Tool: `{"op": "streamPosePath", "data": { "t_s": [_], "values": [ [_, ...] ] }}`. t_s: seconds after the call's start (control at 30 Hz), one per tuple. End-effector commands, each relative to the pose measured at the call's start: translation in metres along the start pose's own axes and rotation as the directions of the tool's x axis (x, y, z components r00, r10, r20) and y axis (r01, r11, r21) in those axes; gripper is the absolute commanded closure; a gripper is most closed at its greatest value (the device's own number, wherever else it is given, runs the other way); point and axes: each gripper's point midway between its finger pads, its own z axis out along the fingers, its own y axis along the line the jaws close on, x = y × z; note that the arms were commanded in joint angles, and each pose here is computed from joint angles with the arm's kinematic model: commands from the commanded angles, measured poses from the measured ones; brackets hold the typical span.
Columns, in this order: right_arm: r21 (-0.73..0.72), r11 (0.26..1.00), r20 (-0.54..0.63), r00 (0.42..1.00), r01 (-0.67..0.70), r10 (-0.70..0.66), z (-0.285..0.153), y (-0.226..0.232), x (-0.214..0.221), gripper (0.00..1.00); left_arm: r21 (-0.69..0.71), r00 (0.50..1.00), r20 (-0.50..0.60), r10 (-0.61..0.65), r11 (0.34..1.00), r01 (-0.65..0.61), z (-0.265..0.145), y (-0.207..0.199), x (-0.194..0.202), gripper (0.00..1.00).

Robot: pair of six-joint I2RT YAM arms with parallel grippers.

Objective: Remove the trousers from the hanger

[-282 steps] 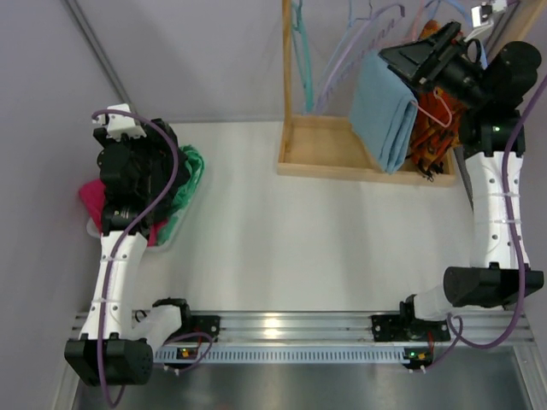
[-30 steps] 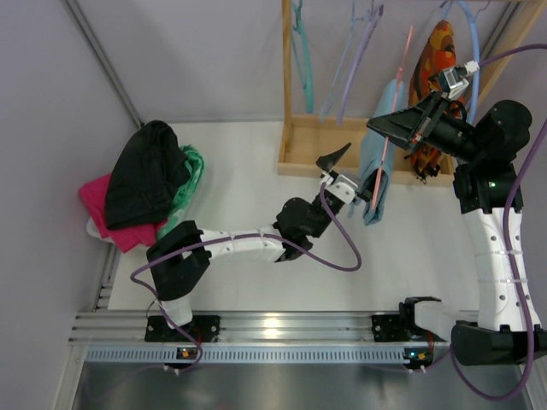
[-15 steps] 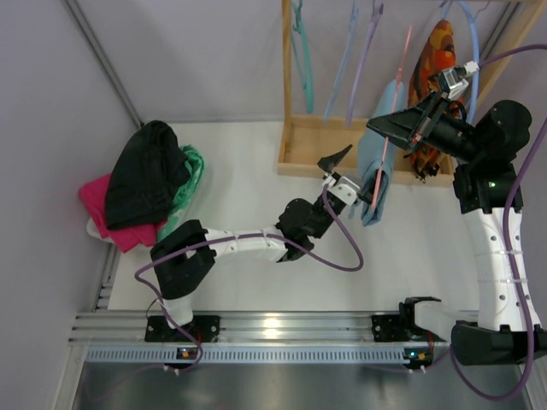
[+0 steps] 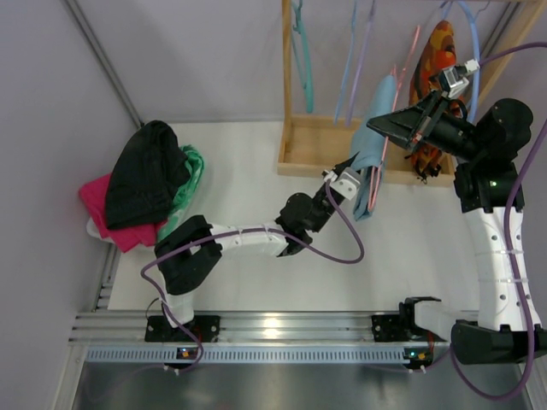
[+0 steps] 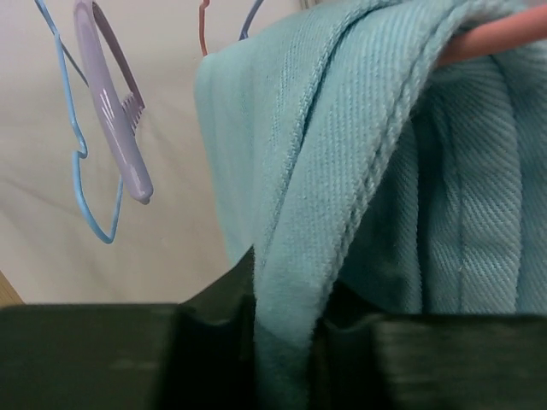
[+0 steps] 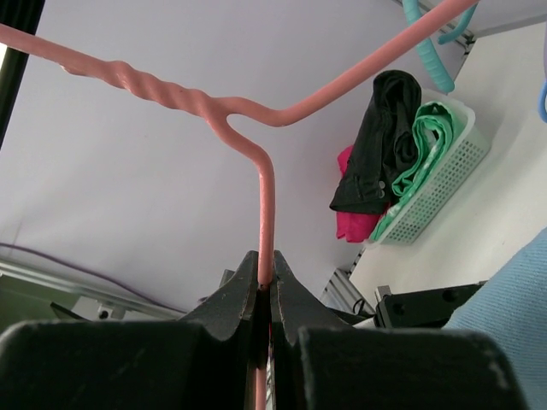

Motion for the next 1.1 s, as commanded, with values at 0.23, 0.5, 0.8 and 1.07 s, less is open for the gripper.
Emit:
{"op": "streamPosePath", "data": {
  "t_s": [0.23,0.5,0.8,1.07],
  "values": [
    [-0.140,0.958,0.008,0.968,0.250,-0.252,-0.018,0.026,-0.005,1.00,0.046,0.987,0.156,-0.045,0.998,0.038,-0.006,0.037,-0.101,1.00],
    [-0.171,0.970,-0.115,0.975,0.171,-0.192,-0.020,-0.022,0.012,1.00,0.039,0.988,0.138,-0.070,0.997,0.066,-0.006,0.057,-0.142,1.00],
    [-0.114,0.989,-0.155,0.982,0.089,-0.107,-0.029,-0.078,0.037,1.00,0.005,0.974,0.169,-0.149,0.989,0.150,0.010,0.091,-0.196,1.00],
    [-0.006,0.999,-0.172,0.984,0.034,-0.034,-0.039,-0.143,0.056,1.00,0.002,0.962,0.221,-0.161,0.986,0.165,0.022,0.111,-0.247,1.00]
  ]
}}
